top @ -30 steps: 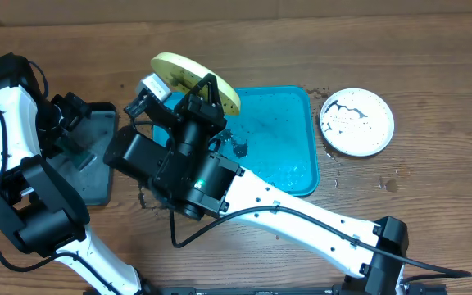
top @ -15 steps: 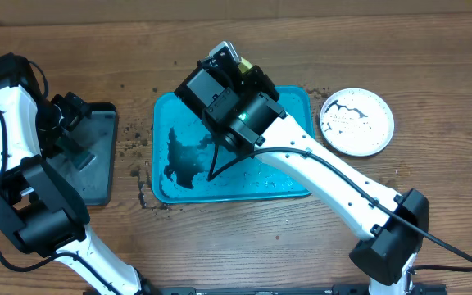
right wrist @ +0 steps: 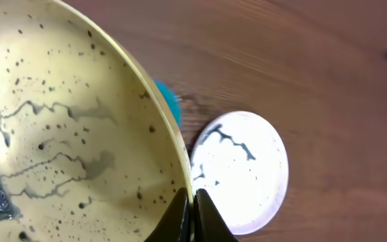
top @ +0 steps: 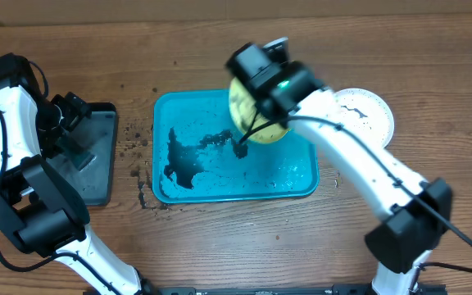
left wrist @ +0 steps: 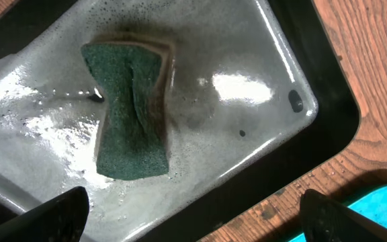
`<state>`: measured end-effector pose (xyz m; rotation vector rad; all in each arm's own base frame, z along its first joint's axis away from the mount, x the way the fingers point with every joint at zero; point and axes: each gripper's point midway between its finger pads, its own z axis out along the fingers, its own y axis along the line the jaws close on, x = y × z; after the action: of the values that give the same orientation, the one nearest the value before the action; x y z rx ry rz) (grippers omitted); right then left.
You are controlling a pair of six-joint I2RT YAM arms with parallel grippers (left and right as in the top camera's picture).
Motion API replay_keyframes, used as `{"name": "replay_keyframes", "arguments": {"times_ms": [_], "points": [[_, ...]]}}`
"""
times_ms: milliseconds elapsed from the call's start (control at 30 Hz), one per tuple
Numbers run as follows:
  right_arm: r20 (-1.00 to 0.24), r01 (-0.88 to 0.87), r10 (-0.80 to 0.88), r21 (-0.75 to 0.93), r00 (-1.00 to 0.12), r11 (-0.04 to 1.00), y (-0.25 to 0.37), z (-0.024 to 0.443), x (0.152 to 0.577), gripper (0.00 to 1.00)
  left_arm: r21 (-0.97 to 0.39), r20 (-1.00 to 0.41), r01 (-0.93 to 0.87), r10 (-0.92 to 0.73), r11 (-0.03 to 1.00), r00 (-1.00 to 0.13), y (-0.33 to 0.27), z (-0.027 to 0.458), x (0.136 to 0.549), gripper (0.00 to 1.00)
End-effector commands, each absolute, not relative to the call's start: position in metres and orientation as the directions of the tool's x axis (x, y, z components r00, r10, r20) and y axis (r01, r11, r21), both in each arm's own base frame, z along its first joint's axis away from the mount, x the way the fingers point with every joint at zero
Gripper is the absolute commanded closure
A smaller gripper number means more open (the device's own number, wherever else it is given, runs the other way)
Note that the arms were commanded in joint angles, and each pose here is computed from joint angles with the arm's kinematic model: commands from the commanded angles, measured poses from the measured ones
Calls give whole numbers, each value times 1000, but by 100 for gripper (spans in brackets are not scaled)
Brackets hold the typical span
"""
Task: Clean dirty plates on tray and stack at the side
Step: 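Lift the yellow plate with the right gripper and carry it right, then lower the yellow plate onto the stacked plates and open the right gripper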
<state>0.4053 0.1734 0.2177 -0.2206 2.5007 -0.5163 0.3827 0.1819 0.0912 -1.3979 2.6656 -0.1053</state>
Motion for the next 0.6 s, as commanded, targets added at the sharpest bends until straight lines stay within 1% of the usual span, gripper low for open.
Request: {"name": "replay_keyframes", "arguments": {"times_ms": [0,67,200,400,567], "points": [[-630,193,17,-211,-776,958,113,273,407,96,-119,-69,-816,-824,566,-562,180,87,381,0],[-594,241,122,-124,-795,963,82,272,408,96,-118,-69,-816,-824,566,-562,180,87,380,0],[-453,326,297,13,-841,945,36,249,405,96,-119,-69,-815,-824,567,-562,180,87,381,0],[-341,515,480,-14,-808,857,-47,206,392,96,-119,-69,-814,-823,568,-564,179,87,381,0],[-244,581,571,36,-784,813,-71,154,381,96,-119,-70,-814,-823,568,-564,179,87,381,0]]}}
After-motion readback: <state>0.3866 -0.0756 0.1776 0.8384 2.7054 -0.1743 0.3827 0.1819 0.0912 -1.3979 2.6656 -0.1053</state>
